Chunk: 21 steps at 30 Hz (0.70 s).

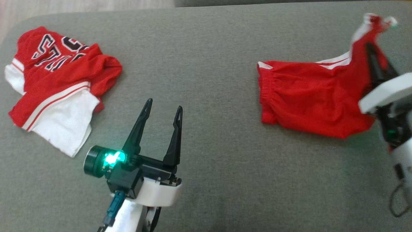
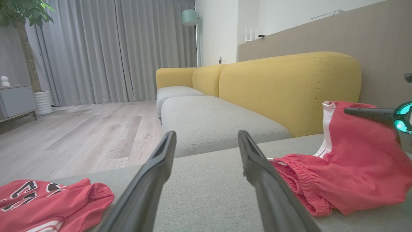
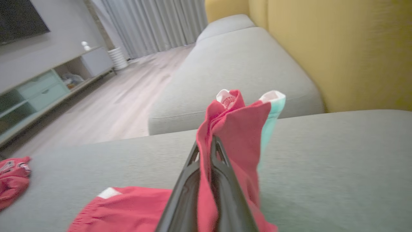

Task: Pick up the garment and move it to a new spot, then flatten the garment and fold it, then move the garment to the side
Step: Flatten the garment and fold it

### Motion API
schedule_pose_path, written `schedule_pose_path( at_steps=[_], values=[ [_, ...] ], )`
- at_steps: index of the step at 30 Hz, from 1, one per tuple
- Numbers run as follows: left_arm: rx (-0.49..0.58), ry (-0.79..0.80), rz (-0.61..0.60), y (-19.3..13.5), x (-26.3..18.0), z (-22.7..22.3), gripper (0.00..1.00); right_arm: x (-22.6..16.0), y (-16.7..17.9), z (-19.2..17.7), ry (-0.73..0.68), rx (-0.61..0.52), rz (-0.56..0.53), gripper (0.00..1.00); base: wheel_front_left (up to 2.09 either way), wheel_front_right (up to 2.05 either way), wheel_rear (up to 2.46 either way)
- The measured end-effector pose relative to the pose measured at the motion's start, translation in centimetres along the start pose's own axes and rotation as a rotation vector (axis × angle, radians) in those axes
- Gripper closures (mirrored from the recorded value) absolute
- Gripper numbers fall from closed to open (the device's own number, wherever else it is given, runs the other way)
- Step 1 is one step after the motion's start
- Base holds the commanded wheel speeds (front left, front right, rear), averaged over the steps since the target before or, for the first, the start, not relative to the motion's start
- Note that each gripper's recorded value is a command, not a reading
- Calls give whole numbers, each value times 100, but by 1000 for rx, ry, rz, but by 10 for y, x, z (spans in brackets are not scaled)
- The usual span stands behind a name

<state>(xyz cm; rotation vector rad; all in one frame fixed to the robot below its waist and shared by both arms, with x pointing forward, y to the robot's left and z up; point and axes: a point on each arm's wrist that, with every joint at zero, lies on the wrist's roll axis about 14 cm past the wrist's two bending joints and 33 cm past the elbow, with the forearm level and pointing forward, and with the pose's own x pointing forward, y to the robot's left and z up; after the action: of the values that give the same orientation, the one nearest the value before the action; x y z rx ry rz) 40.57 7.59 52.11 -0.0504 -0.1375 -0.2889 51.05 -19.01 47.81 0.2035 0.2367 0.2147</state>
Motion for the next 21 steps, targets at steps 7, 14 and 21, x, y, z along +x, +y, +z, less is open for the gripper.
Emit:
schedule_pose_path(
  at_steps=[7, 14, 21],
  values=[
    [-4, 5, 45, 12, -9, 2, 0, 13, 73, -11, 2, 91, 175, 100, 0, 0, 0],
    [-1, 11, 80, 22, -17, 3, 0, 7, 149, -55, 95, 210, 327, 100, 0, 0, 0],
    [-1, 1, 95, 24, -21, 8, 0, -3, 185, -68, 87, 291, 374, 0, 0, 0, 0]
  ],
)
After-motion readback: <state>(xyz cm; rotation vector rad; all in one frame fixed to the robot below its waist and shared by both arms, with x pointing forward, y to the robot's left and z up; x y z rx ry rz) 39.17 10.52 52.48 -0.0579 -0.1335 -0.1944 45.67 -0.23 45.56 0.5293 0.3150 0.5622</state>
